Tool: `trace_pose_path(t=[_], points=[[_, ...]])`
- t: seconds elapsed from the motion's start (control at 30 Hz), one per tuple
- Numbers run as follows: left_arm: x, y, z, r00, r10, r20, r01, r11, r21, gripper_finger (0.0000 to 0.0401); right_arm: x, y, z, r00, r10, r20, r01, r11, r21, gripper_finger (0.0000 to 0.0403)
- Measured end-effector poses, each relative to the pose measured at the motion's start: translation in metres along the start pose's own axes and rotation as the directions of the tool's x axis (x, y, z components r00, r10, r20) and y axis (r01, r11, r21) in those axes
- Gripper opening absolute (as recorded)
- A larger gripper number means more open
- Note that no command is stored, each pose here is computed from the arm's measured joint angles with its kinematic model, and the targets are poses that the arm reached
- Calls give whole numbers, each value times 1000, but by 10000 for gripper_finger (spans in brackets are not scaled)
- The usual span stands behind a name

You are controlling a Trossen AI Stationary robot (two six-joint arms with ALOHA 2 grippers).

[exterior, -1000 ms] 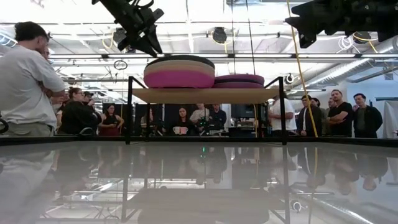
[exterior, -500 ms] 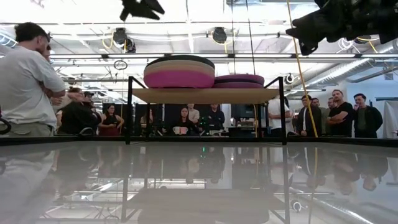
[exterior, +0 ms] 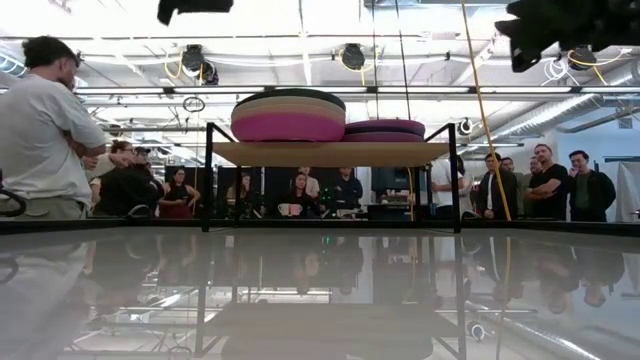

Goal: Place and stack plates onto a shelf
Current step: Return to Home Position

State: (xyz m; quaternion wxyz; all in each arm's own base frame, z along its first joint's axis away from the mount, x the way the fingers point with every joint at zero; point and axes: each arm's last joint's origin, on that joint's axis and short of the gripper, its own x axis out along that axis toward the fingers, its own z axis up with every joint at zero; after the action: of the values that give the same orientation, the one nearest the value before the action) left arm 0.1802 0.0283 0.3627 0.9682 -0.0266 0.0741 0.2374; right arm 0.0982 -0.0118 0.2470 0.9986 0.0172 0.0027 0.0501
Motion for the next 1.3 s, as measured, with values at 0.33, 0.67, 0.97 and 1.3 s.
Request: trace_pose_path(t=[0.33, 0.67, 0.97, 1.3], points=[[-20, -7, -86, 975, -140, 174, 155, 985, -75, 79, -18, 2, -8, 992, -117, -42, 117, 993, 8, 130], [-28, -5, -154, 950, -197, 242, 221, 973, -74, 79, -16, 0, -21, 984, -157, -88, 165, 982, 91, 130], [-31, 0, -188, 950, -208, 234, 230, 971, -68, 79, 0, -7, -58, 988, -153, 8, 151, 984, 89, 130], [-31, 0, -196, 947, -244, 207, 252, 968, -12, 79, 3, -8, -69, 984, -147, 99, 141, 988, 64, 130]])
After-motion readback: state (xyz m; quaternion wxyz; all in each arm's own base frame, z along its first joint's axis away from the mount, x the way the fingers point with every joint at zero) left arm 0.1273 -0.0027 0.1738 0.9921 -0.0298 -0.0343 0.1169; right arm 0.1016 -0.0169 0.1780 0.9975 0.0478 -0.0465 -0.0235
